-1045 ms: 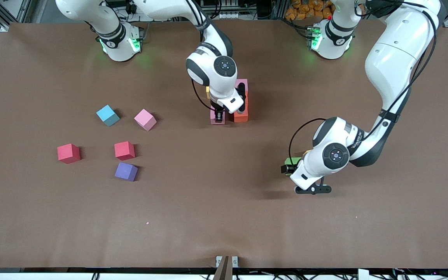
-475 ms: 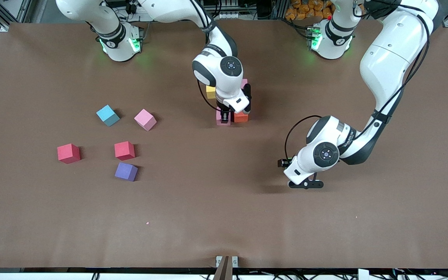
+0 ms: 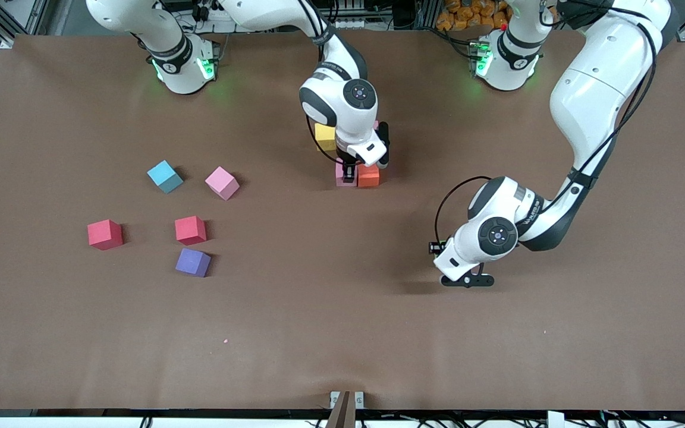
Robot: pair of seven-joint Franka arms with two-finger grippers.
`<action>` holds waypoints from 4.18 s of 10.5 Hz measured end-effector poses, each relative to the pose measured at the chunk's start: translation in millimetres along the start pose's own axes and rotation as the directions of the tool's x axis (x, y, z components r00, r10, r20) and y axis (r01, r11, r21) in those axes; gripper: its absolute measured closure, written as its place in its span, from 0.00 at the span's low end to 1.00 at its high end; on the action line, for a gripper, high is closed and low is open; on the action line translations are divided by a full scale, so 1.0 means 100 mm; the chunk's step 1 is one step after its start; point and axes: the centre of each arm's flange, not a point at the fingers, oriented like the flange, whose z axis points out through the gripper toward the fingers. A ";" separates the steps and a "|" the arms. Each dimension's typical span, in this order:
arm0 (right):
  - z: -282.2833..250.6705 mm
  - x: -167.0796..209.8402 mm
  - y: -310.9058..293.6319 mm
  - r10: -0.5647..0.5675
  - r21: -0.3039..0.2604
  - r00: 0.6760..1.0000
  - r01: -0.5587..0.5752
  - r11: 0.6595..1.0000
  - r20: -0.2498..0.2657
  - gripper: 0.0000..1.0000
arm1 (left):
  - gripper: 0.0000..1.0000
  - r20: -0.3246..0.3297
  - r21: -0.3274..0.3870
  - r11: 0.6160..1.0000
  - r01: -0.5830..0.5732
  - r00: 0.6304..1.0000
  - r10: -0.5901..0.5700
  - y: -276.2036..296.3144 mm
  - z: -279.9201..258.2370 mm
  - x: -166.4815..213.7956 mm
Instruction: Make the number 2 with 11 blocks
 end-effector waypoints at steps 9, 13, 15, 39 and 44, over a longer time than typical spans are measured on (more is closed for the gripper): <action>-0.11 -0.09 0.18 0.038 0.005 0.999 -0.038 0.999 0.016 0.00 | 0.39 -0.057 -0.021 0.935 0.355 0.933 -0.356 0.44 -0.90 -0.27; -0.73 -0.56 0.65 0.140 0.044 0.989 -0.142 0.989 0.044 0.00 | 0.39 -0.060 -0.041 0.835 0.549 0.833 -0.550 0.74 -1.25 -0.53; -0.86 -1.11 1.23 0.259 0.038 0.965 -0.260 0.965 0.040 0.00 | 0.39 -0.042 -0.041 0.784 0.619 0.783 -0.620 0.91 -1.31 -0.67; 0.36 -4.36 2.26 0.881 0.069 0.441 -0.897 0.436 0.172 0.00 | 0.39 0.145 -0.108 -0.007 0.994 0.009 -0.989 3.42 0.24 -2.73; 0.52 -4.38 2.17 0.876 0.072 0.437 -0.899 0.431 0.205 0.04 | 0.39 0.127 -0.148 0.013 0.989 0.032 -0.991 3.28 0.55 -2.76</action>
